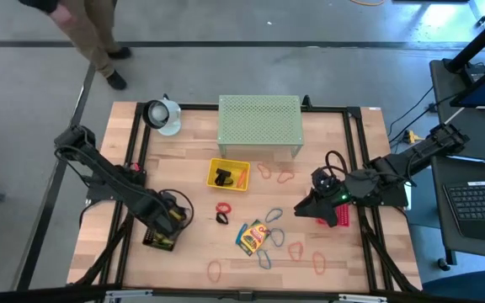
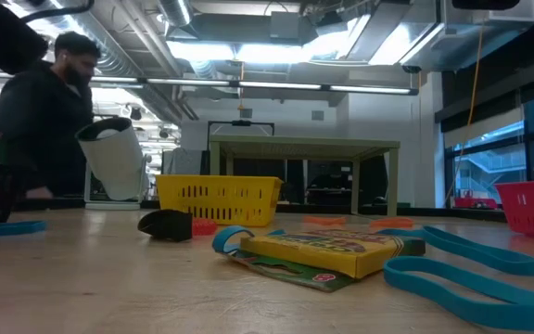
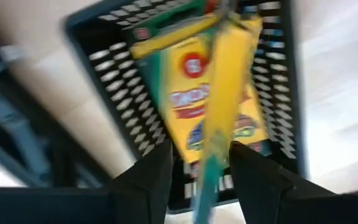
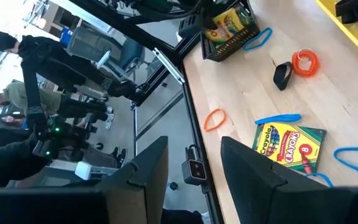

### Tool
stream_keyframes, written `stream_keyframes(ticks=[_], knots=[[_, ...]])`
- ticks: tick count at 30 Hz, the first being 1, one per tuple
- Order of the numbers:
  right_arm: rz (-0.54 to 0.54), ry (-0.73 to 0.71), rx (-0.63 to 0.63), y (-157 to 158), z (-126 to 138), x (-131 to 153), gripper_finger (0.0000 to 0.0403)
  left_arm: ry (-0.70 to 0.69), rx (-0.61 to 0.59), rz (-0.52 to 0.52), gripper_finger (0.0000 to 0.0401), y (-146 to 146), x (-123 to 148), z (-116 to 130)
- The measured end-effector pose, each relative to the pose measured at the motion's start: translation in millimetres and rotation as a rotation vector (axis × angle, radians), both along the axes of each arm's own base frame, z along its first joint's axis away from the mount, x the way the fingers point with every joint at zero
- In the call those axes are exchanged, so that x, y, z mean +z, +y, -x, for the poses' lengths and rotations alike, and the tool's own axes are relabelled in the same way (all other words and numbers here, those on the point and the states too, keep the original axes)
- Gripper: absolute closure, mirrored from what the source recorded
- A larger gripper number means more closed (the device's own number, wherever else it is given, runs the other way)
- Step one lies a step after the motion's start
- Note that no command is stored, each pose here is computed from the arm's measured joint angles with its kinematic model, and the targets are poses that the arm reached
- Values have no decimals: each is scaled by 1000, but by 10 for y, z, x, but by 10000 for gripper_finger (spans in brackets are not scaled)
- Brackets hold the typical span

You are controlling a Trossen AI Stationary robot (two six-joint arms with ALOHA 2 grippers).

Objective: Pick & Place Office Desk Supplies
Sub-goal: Put the crayon box into the black bin, then put the blue rubber band into the yellow bin

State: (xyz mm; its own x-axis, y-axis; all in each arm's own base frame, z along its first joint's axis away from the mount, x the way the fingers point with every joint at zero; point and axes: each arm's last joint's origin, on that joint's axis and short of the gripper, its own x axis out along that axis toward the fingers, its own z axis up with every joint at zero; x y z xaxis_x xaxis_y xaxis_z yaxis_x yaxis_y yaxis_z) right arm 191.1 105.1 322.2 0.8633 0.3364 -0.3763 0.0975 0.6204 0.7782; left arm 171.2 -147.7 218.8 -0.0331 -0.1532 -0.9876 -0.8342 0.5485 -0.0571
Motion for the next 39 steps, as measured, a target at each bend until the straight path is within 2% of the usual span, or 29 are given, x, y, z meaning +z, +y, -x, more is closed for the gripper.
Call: stream_keyframes(ticks=[9, 13, 19, 22, 25, 30, 35, 39], knots=[[-2, -36, 7, 6, -10, 32, 253, 25, -5, -19, 254, 32, 20, 39], [-1, -36, 7, 6, -10, 32, 253, 6, -8, -16, 254, 51, 144, 57], [15, -41, 14, 6, -10, 31, 253, -201, 52, -27, 254, 91, 513, 32], [26, -45, 18, 6, -10, 30, 253, -349, -27, -16, 257, 47, 588, -117], [37, -49, 22, 6, -10, 30, 253, -409, -146, -9, 263, -21, 463, -364], [38, -50, 23, 5, -9, 31, 253, -332, -274, -35, 276, -25, 135, -658], [23, -44, 20, 6, -9, 31, 253, -244, -426, -31, 287, -22, -155, -823], [9, -40, 40, 13, -7, 33, 253, -147, -466, -47, 289, 12, -333, -864]])
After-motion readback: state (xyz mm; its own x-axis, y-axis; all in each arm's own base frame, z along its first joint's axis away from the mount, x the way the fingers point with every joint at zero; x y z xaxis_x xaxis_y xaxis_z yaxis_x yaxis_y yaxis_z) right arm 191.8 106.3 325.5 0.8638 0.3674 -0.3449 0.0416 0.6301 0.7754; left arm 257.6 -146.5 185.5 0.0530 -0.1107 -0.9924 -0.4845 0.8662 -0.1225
